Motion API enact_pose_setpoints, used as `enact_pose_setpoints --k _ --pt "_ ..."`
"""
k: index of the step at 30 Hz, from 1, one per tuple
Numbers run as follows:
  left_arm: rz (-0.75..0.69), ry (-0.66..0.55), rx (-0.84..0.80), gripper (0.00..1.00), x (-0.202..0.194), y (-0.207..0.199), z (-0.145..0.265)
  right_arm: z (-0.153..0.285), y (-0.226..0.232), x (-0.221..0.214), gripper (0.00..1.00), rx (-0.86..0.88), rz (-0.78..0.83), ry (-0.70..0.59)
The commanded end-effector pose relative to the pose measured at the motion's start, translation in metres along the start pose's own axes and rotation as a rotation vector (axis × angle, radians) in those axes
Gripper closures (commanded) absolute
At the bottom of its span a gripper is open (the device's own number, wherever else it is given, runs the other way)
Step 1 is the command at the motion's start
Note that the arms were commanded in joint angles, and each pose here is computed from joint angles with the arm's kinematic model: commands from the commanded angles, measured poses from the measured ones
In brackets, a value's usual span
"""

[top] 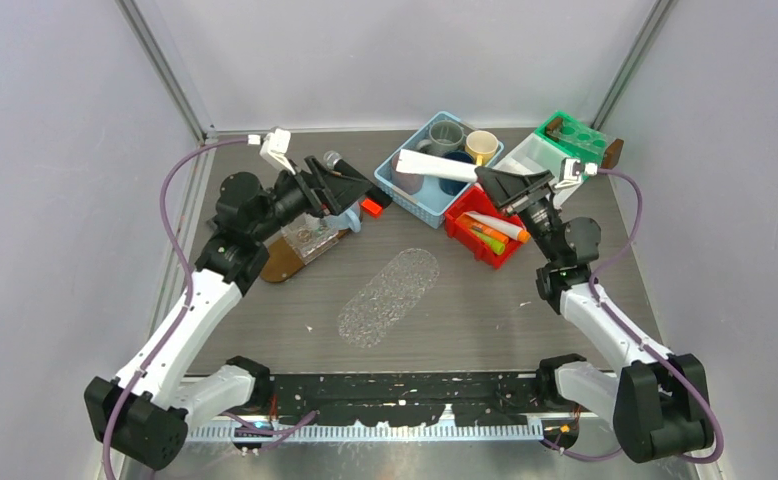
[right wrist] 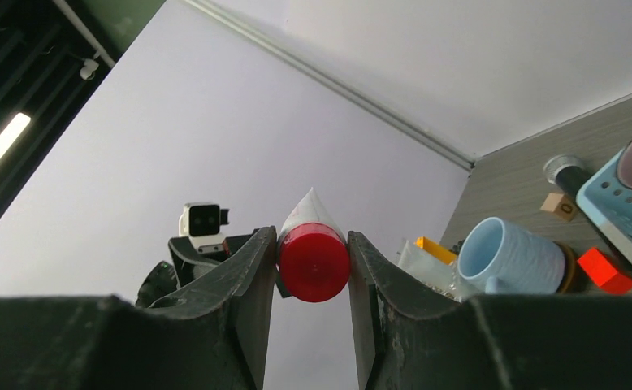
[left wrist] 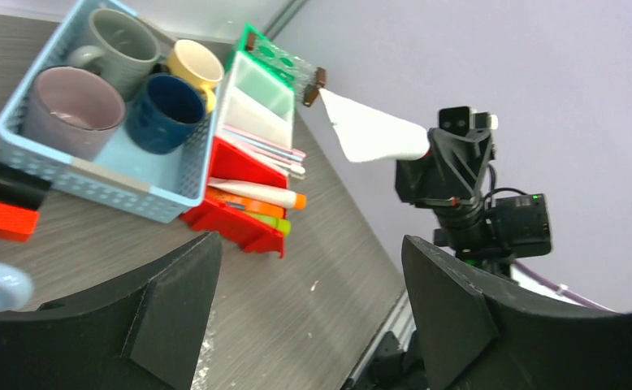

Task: Prepare toiletry sets of a toothbrush and toothpaste on the tray
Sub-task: Pick up the toothpaste from the storage box.

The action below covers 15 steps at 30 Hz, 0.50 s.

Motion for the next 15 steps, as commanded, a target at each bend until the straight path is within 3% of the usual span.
enact_pose_setpoints --k 1,9,15 --pt "0.023 -0.102 -0.160 0.17 0.028 -0.034 -0.007 -0.004 0.034 -0.013 1.00 0.195 0.029 0.064" --pt "0.098 -0.125 -0.160 0.19 0.025 -0.040 -0.021 -0.010 0.040 -0.033 1.00 0.255 0.044 0.135" --pt "0.162 -0.145 -0.164 0.27 0.019 -0.041 -0.030 -0.011 0.043 -0.038 1.00 0.285 0.043 0.147"
Point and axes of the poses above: each gripper's point midway between its finger pads, its own z axis back along the fingers, its own y axis along the line the jaws close on, x = y × z, the point moved 8 cm from there along z, back along the fingers, and after that the axes turned 10 degrees about -z, right-handed, at the moved point
